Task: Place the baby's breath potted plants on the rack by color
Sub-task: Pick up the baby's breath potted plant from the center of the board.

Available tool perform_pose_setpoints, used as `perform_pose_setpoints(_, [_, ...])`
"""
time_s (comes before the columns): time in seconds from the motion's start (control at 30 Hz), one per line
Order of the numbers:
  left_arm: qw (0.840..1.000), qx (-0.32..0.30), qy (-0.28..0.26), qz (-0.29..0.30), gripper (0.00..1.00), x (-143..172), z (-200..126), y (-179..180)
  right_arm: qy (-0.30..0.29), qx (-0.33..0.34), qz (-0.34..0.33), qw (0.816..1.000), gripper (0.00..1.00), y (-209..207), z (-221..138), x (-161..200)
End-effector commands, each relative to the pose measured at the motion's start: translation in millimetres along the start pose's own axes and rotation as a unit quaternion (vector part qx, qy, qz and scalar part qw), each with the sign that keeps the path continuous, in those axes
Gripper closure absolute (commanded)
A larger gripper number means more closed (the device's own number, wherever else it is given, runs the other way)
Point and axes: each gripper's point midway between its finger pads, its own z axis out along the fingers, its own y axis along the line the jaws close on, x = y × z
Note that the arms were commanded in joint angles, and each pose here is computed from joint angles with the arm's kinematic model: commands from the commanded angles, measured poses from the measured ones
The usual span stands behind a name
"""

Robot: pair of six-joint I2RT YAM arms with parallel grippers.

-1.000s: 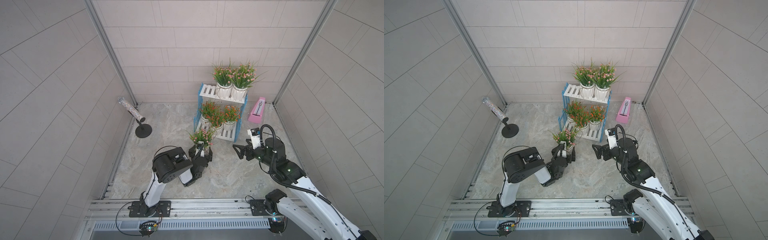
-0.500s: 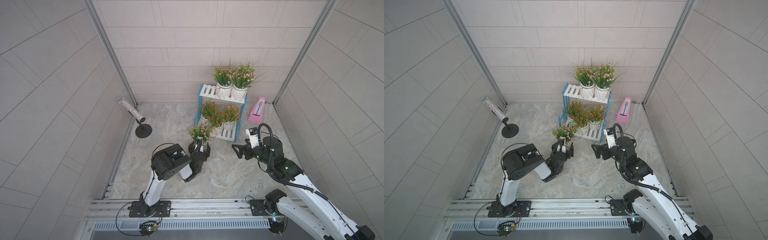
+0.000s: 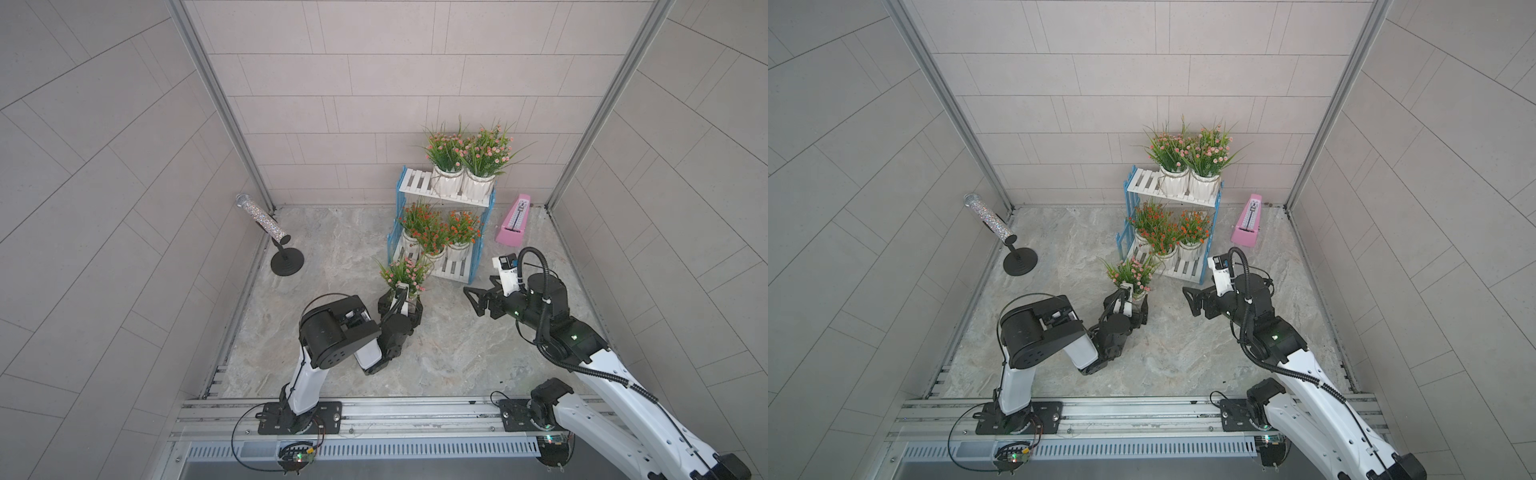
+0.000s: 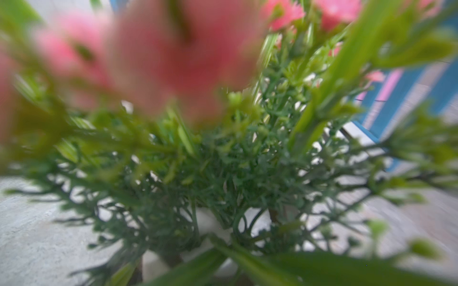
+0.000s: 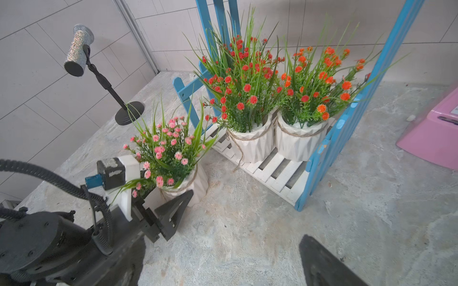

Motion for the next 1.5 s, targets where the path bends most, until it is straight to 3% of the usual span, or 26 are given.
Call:
perform_pose_setpoints(0.0, [0.999,0.034,-0.016,0.018,0.30,-13.9,-21.2,-16.3,-0.003,0.003,0.001,1.000,0.01,-2.0,-1.8,4.9])
perform_pose_setpoints(0.23, [0.989,0.147,-0.018,0.014,0.31,-21.4,-68.0,-42.1,-0.020,0.038,0.019,0.999,0.01,-13.7,-15.8,10.5])
perform_pose_setpoints(0.43, [0.973,0.230,-0.014,0.006,0.31,-22.6,-99.5,-55.2,0.004,0.062,0.050,0.997,0.01,-23.4,-13.9,25.5])
perform_pose_setpoints(0.57, [0.968,0.251,-0.023,0.009,0.31,-27.5,-114.9,-62.0,0.031,0.069,0.071,0.995,0.00,-27.0,-9.1,41.3])
perform_pose_setpoints(0.83, [0.962,0.268,-0.047,0.018,0.31,-49.1,-130.6,-73.2,0.032,0.089,0.077,0.993,0.00,-33.8,-15.3,46.8])
perform_pose_setpoints(1.1, [0.965,0.251,-0.075,0.030,0.31,-92.9,-135.4,-68.6,0.024,0.105,0.077,0.991,0.00,-38.6,-20.9,43.8])
perform_pose_setpoints(1.47, [0.979,0.184,-0.091,-0.006,0.31,-168.7,-110.0,-32.4,0.025,0.110,0.075,0.991,0.01,-40.7,-20.7,44.1])
